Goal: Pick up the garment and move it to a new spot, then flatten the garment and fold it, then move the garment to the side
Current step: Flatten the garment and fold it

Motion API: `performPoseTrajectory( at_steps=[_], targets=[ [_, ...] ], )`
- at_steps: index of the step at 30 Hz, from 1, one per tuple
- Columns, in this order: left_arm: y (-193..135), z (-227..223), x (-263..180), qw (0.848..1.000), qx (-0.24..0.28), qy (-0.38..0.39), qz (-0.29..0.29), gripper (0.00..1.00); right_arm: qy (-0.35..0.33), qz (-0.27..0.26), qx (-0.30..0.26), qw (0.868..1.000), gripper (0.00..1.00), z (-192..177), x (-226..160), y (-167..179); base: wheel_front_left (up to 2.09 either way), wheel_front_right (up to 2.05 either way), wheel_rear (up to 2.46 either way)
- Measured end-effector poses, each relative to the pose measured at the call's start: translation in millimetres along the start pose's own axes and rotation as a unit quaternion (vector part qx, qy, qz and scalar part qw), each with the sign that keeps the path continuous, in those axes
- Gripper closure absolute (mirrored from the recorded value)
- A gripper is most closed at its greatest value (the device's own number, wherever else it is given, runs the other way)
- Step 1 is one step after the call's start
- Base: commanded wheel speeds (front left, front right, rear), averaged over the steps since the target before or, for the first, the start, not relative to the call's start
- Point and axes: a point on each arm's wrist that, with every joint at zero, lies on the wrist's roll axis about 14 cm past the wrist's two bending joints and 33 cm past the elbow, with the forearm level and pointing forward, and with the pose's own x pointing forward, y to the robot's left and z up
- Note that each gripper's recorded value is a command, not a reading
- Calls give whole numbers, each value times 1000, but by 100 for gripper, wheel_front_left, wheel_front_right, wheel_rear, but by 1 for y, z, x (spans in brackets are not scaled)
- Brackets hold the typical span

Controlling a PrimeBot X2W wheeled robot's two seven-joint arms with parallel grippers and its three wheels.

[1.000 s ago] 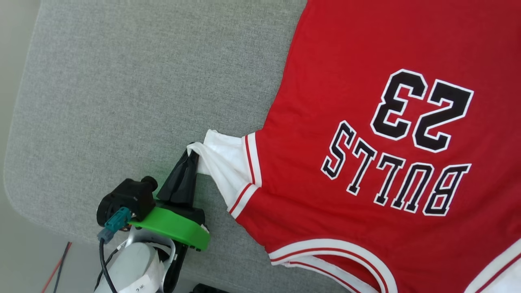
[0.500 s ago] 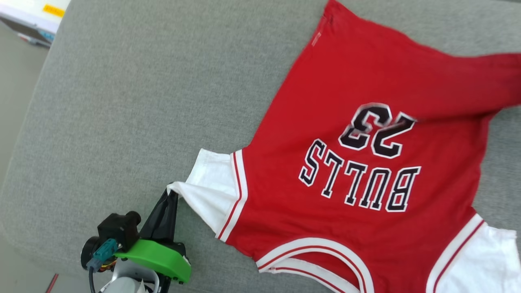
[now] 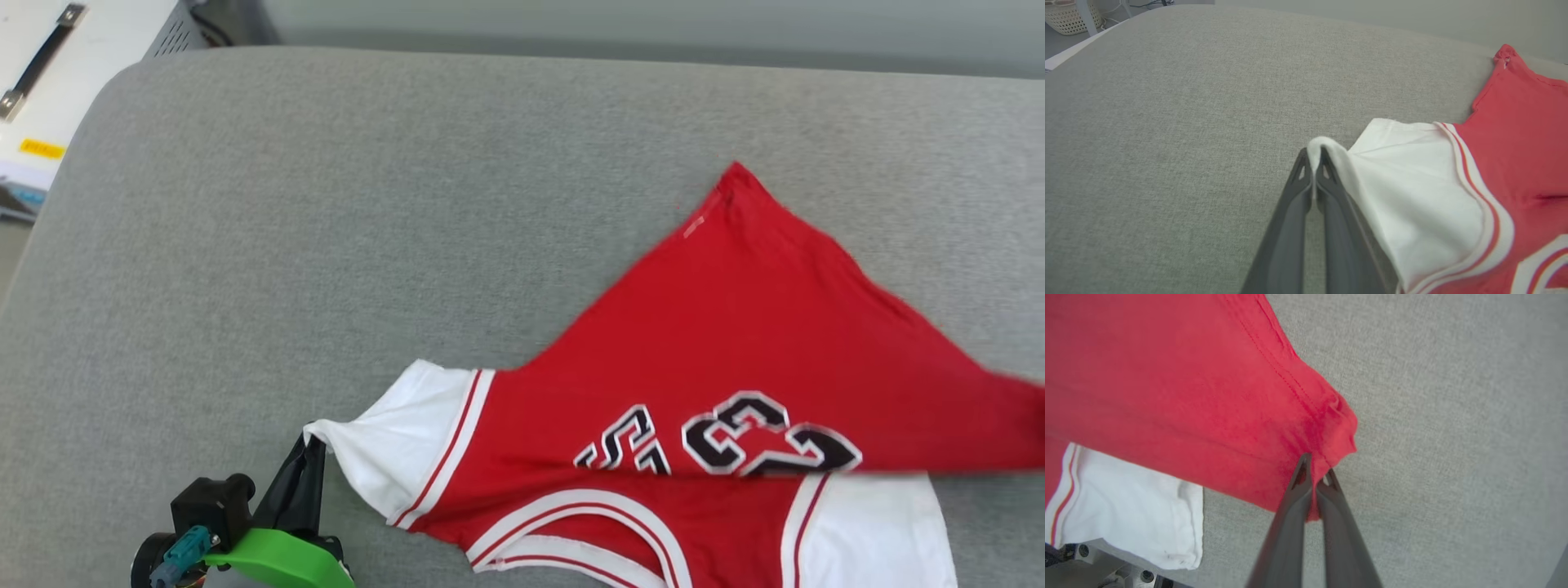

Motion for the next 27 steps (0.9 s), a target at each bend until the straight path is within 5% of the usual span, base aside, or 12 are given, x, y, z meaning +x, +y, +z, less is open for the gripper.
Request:
performPoseTrajectory(
  at_steps=[8,14,15,16,27],
  targets=[
    [-14,7,4,1000,6,-8,-27,100,95,18,88,991,100,-120,-18,30,0,0,0],
    [-13,5,4,1000,8,-2,-27,100,87,20,129,988,100,-140,-11,47,0,0,0],
    [-13,5,3,1000,8,-3,-27,100,71,16,136,988,38,-135,-10,45,0,0,0],
    [-13,6,3,1000,8,-3,-27,100,58,12,138,989,0,-131,-10,43,0,0,0],
    [-14,12,1,999,11,-12,-29,100,-181,-29,66,981,0,18,-53,10,0,0,0]
  ],
)
